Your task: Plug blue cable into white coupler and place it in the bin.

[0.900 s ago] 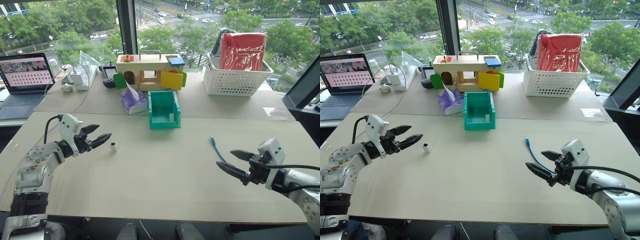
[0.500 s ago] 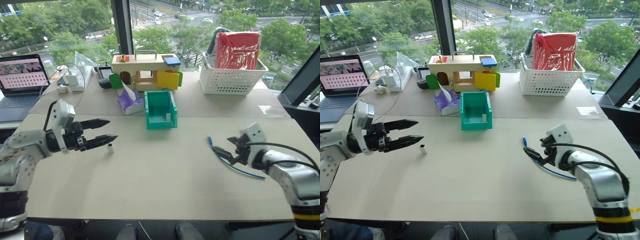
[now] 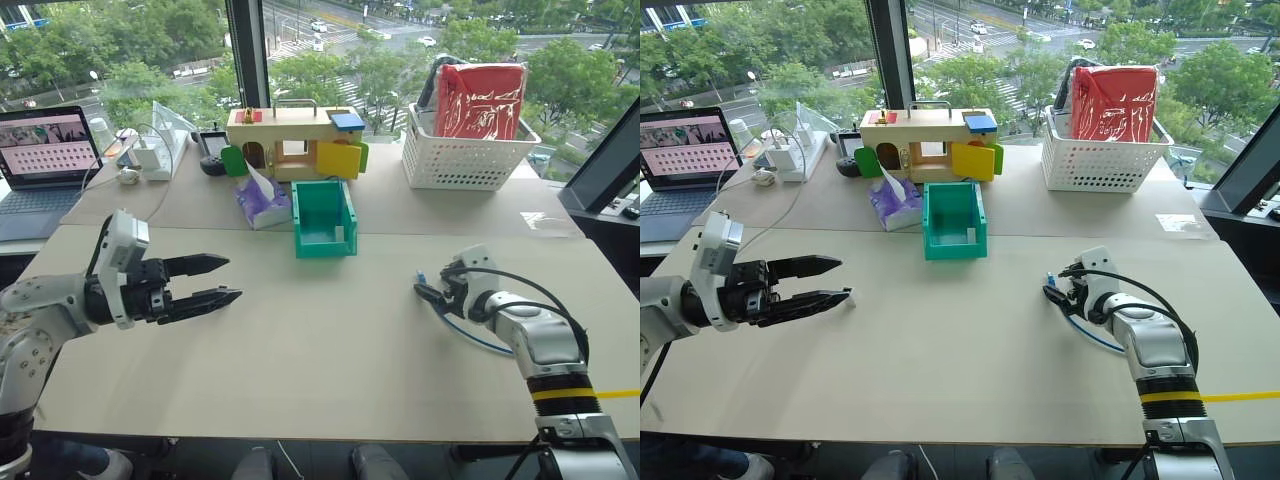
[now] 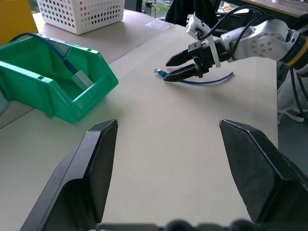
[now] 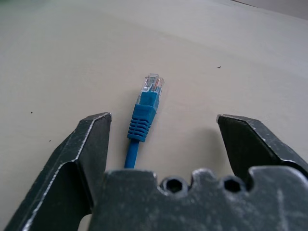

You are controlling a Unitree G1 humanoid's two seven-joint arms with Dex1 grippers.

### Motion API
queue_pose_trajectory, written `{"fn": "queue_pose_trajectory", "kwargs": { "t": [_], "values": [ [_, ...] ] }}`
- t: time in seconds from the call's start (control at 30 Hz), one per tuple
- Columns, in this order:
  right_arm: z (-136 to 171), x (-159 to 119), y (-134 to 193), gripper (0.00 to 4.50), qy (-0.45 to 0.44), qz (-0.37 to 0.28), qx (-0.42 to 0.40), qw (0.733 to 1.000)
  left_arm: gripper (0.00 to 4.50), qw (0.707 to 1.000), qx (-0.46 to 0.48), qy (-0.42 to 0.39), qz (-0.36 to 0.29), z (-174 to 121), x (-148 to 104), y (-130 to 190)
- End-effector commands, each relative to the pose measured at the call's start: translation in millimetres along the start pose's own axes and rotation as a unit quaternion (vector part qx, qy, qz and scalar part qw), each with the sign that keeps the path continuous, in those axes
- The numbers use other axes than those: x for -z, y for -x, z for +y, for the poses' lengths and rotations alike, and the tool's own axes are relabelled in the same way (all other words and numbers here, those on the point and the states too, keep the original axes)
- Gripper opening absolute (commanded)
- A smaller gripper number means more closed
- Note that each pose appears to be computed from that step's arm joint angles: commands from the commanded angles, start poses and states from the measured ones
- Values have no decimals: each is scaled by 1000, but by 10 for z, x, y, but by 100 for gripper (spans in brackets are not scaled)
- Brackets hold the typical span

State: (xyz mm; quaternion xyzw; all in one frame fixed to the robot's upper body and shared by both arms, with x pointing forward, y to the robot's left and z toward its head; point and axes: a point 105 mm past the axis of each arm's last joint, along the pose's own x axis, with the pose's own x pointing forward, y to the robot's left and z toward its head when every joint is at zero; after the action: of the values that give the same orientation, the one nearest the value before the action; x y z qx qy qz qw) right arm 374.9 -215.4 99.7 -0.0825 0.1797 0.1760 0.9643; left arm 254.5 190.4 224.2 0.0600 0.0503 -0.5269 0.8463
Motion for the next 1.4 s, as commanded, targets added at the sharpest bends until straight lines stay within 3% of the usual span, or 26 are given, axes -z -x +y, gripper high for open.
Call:
{"fn": "queue_pose_trajectory", "kwargs": {
  "t": [0.03, 0.1, 0.13, 0.27, 0.43, 0.53, 0.63, 0.77, 0.93, 1.0, 1.1, 1.33, 1.4],
  "values": [
    [63, -35, -31, 235, 11, -4, -18, 1000, 362, 1000, 16, -6, 15, -92, -42, 21],
    [114, -27, -30, 181, 22, -5, -34, 999, 362, 1000, 23, -4, 17, -114, -48, 18],
    [141, -31, -26, 128, 28, -9, -43, 999, 362, 999, 28, -4, 18, -126, -55, 14],
    [411, -84, 39, 2, 136, -44, -131, 981, 362, 998, 69, -4, 5, -223, -107, -118],
    [886, 8, 225, 2, 241, -46, -260, 934, 362, 990, 137, -17, 36, -353, 2, -389],
    [1306, 224, 374, 2, 295, -33, -358, 885, 362, 982, 171, -42, 70, -377, 165, -550],
    [1610, 210, 419, 2, 338, -55, -405, 848, 362, 971, 207, -68, 102, -397, 294, -654],
    [1846, 123, 429, 2, 352, -76, -444, 820, 362, 959, 238, -89, 125, -416, 377, -692],
    [1903, 153, 433, 2, 372, -50, -482, 792, 362, 945, 261, -111, 159, -436, 540, -717],
    [1881, 156, 483, 97, 361, -37, -498, 788, 362, 941, 266, -123, 169, -440, 593, -734],
    [1777, 101, 497, 194, 353, -30, -490, 796, 362, 939, 268, -129, 170, -446, 638, -778],
    [1496, -337, 588, 434, 274, -75, -430, 857, 362, 933, 269, -163, 174, -500, 805, -933],
    [1377, -441, 593, 444, 267, -85, -387, 879, 362, 929, 274, -173, 177, -521, 870, -982]
  ]
}}
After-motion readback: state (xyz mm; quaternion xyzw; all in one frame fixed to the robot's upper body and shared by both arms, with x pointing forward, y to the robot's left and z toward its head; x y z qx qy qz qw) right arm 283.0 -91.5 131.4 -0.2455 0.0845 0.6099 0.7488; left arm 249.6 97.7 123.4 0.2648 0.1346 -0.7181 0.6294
